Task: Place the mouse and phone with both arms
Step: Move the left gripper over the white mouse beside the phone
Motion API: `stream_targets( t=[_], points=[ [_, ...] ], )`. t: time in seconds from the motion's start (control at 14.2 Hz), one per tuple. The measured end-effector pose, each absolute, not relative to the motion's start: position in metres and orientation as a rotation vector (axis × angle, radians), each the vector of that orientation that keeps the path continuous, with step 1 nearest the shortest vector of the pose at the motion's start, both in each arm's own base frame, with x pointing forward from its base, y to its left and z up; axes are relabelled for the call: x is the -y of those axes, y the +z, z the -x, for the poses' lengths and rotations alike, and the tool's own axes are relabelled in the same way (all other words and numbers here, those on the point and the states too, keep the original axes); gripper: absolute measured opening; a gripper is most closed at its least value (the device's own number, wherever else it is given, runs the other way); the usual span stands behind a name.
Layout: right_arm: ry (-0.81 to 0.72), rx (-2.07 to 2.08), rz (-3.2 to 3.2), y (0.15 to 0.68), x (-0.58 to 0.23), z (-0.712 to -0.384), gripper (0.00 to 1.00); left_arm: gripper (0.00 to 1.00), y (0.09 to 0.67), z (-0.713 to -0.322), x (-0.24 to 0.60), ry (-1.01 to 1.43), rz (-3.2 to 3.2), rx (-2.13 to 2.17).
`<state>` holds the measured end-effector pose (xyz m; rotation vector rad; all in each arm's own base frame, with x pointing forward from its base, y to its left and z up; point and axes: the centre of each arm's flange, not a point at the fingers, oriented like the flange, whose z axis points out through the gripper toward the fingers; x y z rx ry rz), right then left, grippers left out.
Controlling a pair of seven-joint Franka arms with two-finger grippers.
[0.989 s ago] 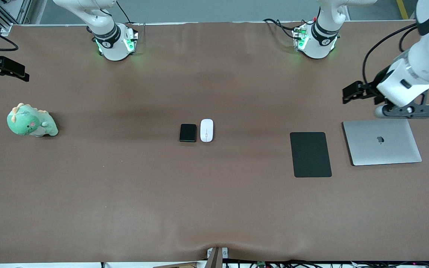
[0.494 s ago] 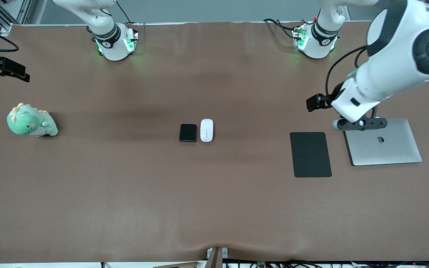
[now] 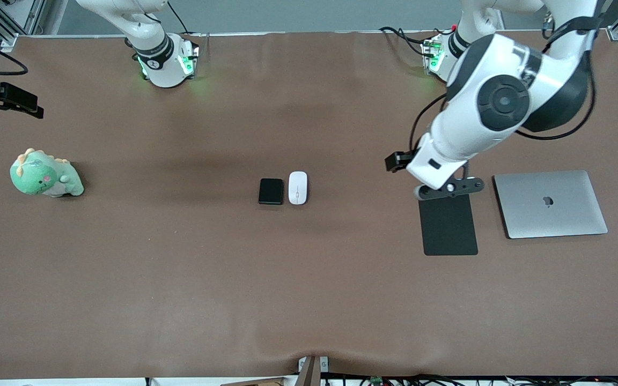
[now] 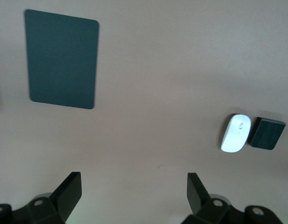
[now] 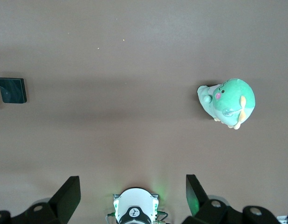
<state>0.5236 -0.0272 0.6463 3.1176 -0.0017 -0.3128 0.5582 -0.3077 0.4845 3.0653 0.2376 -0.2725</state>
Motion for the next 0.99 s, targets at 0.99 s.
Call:
stream_targets(
  t=[0.99],
  points=[
    [-0.312,-0.008,-3.155,0.644,0.023,-0.526,1.0,1.0,0.447,-0.53,0.413,-0.207,-3.043,-0.255]
  ],
)
